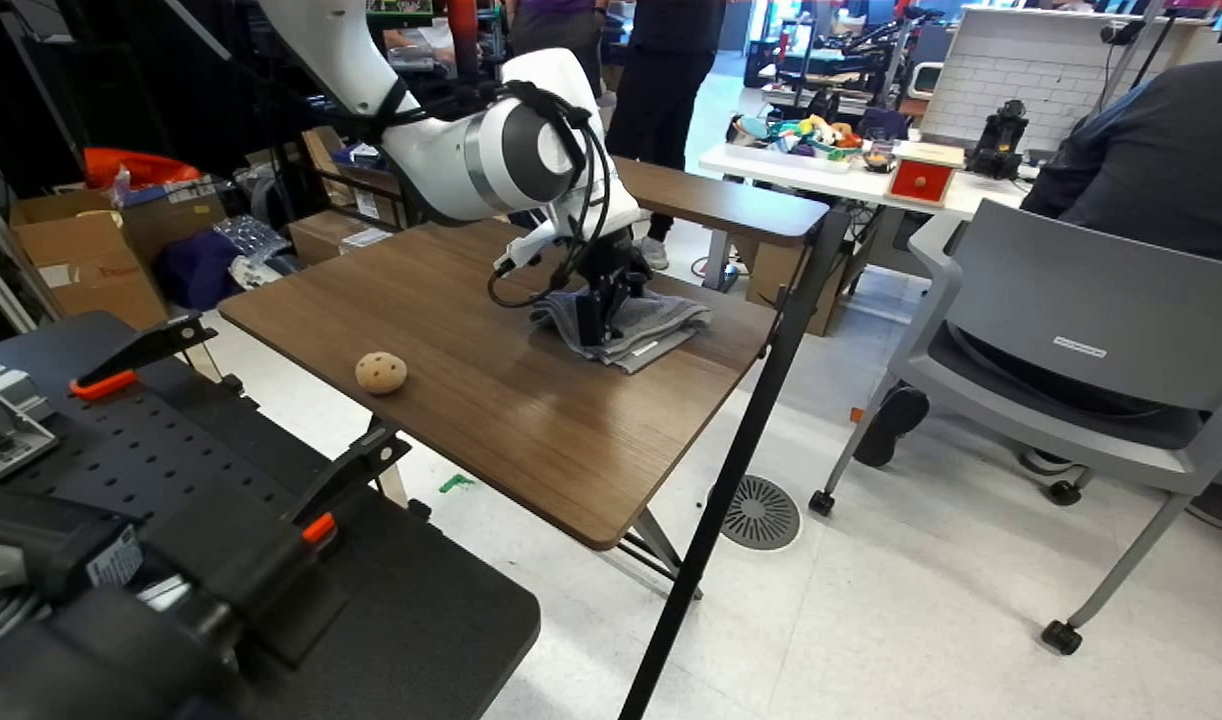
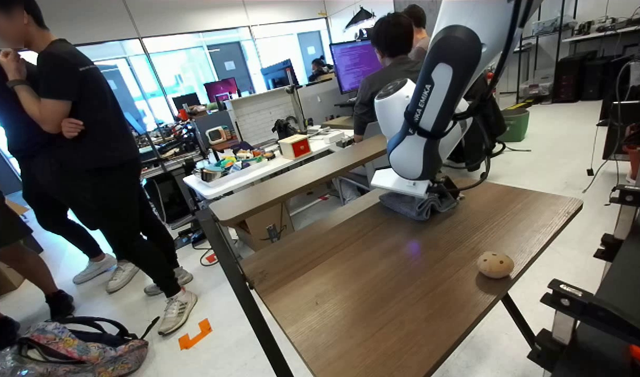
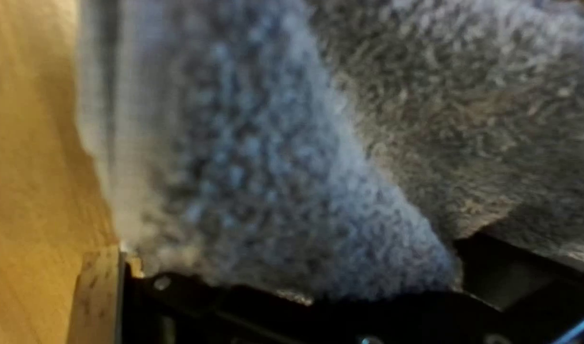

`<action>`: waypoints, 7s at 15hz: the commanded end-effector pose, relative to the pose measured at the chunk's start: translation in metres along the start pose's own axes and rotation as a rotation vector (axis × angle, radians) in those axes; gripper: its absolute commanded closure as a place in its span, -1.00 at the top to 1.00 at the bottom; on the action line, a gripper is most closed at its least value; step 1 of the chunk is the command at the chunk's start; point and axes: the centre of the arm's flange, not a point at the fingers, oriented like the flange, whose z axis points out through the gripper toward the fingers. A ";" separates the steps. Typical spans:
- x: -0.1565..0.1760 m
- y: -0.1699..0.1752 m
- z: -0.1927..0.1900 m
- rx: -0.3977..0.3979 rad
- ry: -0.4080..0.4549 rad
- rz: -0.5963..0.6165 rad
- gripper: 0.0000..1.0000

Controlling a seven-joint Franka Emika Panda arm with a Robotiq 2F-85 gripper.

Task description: Use the grey towel to wipe the table, move the cookie plush toy backwards

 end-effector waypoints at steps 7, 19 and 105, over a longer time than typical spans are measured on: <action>-0.004 0.070 -0.015 -0.183 -0.054 -0.153 1.00; -0.022 0.087 0.012 -0.133 -0.101 -0.059 1.00; 0.004 0.061 -0.136 0.186 -0.414 -0.324 1.00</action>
